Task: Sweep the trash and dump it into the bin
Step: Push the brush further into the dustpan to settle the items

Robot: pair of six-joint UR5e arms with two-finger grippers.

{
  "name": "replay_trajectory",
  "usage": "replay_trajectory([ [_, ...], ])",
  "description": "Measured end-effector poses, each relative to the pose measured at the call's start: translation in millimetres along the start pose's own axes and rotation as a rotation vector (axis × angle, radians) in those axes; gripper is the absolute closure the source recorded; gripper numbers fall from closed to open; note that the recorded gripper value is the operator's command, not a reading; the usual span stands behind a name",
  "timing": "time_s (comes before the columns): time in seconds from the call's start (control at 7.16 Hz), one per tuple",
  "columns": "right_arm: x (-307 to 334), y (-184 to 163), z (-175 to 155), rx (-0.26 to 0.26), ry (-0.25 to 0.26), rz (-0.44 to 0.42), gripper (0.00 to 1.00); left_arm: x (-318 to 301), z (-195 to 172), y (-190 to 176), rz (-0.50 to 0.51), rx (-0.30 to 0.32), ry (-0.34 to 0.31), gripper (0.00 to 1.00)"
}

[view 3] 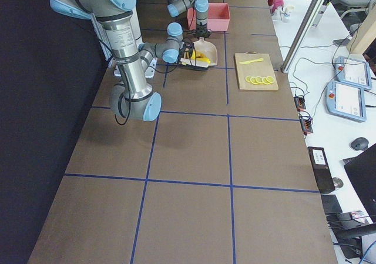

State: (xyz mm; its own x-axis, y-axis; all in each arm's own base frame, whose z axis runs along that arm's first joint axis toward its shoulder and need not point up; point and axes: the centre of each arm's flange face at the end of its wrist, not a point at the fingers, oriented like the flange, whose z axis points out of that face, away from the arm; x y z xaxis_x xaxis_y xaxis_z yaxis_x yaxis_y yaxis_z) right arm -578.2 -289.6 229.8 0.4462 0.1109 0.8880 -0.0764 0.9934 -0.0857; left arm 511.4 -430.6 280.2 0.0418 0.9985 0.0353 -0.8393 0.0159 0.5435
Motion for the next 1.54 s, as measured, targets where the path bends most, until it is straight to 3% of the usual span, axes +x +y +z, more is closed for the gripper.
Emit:
replay_trajectory([
  [0.84,-22.1,8.8,20.9,0.017,0.001,0.013,1.00,0.6,-1.4,-0.7,0.001,0.003,-0.001,1.00],
  [1.54,-32.9,10.4,16.4,0.013,-0.021,0.013,1.00,0.5,-2.1,-1.2,0.001,0.004,-0.001,1.00],
])
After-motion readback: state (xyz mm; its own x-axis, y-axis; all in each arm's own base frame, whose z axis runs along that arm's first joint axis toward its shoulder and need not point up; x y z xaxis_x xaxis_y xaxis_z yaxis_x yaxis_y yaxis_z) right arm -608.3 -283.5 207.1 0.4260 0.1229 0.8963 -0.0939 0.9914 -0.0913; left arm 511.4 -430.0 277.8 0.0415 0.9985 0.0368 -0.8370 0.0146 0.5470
